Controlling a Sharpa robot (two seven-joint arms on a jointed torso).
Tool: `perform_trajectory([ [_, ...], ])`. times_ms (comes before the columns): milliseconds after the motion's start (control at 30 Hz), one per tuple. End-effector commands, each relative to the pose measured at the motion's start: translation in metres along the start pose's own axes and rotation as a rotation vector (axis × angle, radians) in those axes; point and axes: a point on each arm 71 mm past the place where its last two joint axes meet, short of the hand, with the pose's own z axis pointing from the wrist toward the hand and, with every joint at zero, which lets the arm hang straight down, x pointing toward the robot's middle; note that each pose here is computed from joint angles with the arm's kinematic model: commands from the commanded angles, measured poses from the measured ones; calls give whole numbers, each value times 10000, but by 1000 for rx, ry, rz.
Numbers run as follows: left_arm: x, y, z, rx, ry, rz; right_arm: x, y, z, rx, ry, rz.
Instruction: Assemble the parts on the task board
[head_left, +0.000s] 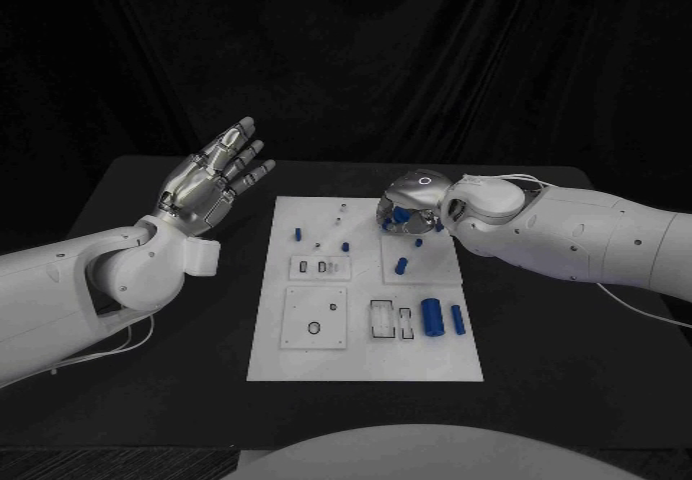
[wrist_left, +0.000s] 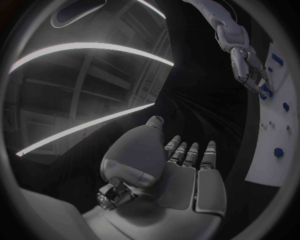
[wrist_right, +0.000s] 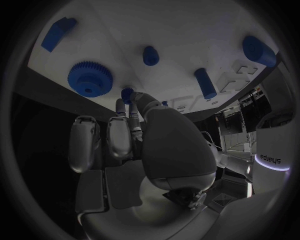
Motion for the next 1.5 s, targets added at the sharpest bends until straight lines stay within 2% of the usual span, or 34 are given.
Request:
perform_trajectory([
  [33, 6, -35, -5, 51, 10, -8, -44, 30, -13, -20, -68, 7],
  [267, -2, -41, -22, 47, 3, -4, -177, 64, 19, -28, -89, 22],
  [633, 35, -52, -28, 69, 4, -6, -484, 152, 208, -57, -109, -4],
  [1133, 46, -42, -6, 72, -9, 8, -535, 150, 368, -40, -75, -20],
  [1500, 53, -22, 22, 65, -4, 6, -543, 123, 438, -15, -75, -27],
])
